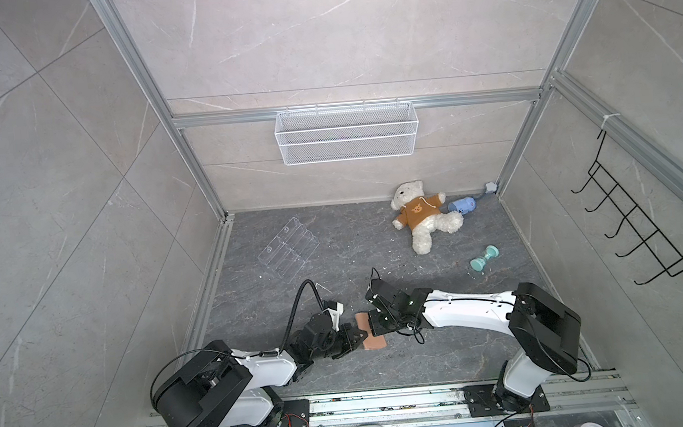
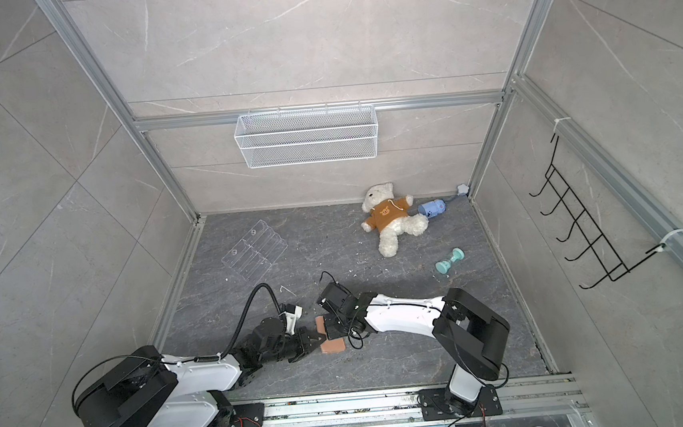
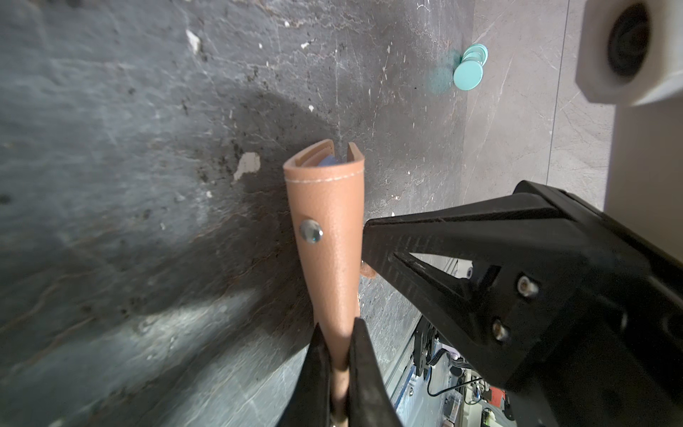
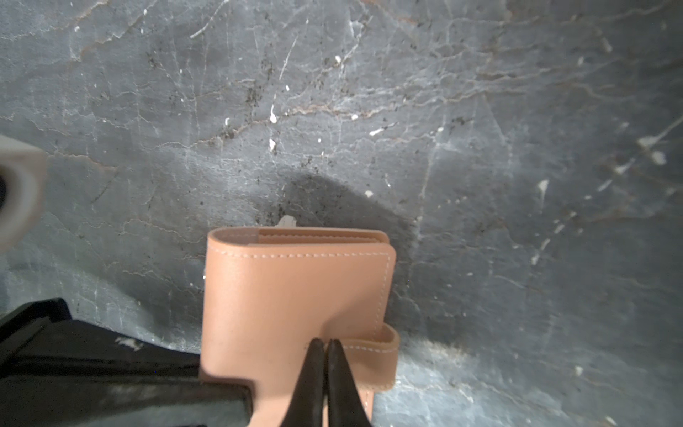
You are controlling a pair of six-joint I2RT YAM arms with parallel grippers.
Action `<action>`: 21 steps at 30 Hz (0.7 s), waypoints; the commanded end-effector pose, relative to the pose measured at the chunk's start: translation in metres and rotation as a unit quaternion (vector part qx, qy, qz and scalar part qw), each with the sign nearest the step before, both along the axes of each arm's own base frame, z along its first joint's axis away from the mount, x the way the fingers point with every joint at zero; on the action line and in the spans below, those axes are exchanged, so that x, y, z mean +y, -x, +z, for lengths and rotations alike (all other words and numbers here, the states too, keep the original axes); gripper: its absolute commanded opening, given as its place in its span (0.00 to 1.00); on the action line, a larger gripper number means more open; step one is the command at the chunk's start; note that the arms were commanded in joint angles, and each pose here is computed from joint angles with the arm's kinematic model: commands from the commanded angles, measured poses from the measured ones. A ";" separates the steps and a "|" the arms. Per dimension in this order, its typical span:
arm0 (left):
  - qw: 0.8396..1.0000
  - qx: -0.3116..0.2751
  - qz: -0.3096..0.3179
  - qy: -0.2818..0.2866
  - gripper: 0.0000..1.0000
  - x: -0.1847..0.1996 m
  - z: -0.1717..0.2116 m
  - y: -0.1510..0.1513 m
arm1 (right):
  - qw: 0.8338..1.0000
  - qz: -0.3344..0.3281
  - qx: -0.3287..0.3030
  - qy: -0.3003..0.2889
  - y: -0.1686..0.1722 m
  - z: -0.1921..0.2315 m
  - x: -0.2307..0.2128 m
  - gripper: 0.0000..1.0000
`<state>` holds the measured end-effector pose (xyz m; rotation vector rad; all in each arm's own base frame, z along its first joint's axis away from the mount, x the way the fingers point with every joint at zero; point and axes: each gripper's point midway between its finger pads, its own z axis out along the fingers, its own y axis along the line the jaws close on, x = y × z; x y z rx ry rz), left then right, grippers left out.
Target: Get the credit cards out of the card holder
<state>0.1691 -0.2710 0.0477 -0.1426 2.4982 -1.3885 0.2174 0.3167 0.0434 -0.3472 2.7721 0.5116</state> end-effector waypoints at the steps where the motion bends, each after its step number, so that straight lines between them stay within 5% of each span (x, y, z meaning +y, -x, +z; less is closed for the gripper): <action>1: 1.000 -0.025 -0.004 0.004 0.00 -0.006 0.010 -0.006 | 0.998 -0.021 0.008 0.061 0.005 -0.014 -0.032 0.03; 21: 1.000 -0.020 -0.003 -0.002 0.00 -0.003 0.008 -0.004 | 0.997 -0.067 -0.002 0.025 -0.002 0.000 -0.047 0.00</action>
